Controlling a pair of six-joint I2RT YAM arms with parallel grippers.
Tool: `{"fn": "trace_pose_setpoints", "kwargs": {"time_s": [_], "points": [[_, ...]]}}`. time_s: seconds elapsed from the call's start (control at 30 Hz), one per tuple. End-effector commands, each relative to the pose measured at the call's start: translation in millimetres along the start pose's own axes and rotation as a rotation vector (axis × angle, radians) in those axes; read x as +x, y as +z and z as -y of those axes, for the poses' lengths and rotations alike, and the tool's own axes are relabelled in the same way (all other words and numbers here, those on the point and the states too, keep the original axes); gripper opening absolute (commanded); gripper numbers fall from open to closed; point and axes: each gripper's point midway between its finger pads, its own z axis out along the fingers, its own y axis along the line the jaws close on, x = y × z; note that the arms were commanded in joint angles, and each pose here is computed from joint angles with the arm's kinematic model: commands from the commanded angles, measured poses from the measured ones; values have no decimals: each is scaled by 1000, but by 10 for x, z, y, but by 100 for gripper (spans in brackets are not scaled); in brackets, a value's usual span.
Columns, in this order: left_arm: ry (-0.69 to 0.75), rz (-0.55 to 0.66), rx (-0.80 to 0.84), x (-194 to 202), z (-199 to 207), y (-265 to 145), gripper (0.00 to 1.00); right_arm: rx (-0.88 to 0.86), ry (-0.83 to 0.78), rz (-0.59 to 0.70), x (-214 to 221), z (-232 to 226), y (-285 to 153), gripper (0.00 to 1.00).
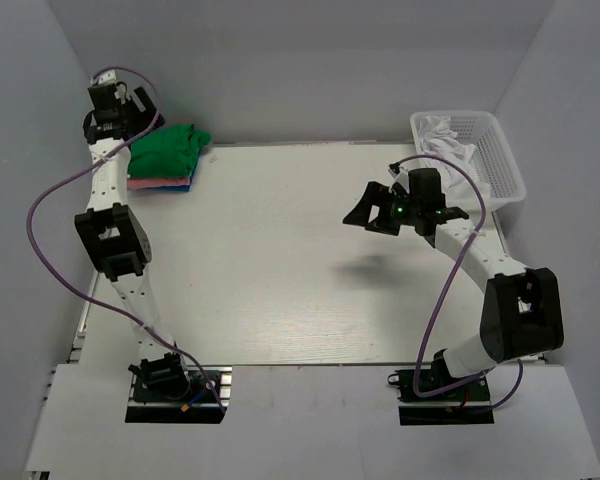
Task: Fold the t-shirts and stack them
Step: Put the neatly folded tshirt into the corner of the board with the left arm
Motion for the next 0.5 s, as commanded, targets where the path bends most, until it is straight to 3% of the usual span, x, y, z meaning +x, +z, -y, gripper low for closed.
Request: {"fn": "trace_pose_setpoints", "kwargs": {"time_s": [0.0, 0.03, 0.17, 0.2, 0.27, 0.33, 0.47], "points": [[-28, -88, -43, 112, 178, -625, 100, 7, -50, 41, -93, -67, -107, 90], [-31, -164, -58, 488, 135, -690, 100, 16, -54, 54, -99, -66, -138, 90], [-65, -167, 13, 785, 484, -1406, 100, 47, -66, 88, -43, -26, -249, 90], [-71, -223, -34, 1071, 392, -1523, 100, 56, -65, 90, -19, -7, -259, 90], [-73, -209, -23, 1115, 539, -1876, 100, 74, -65, 103, 61, 25, -333, 90], [-59, -270, -18, 1373, 582, -2071, 100, 83, -63, 134, 43, 47, -381, 90], [-15, -274, -38, 1431, 678, -2466, 100, 127, -85, 183, 175, 69, -603, 90]]}}
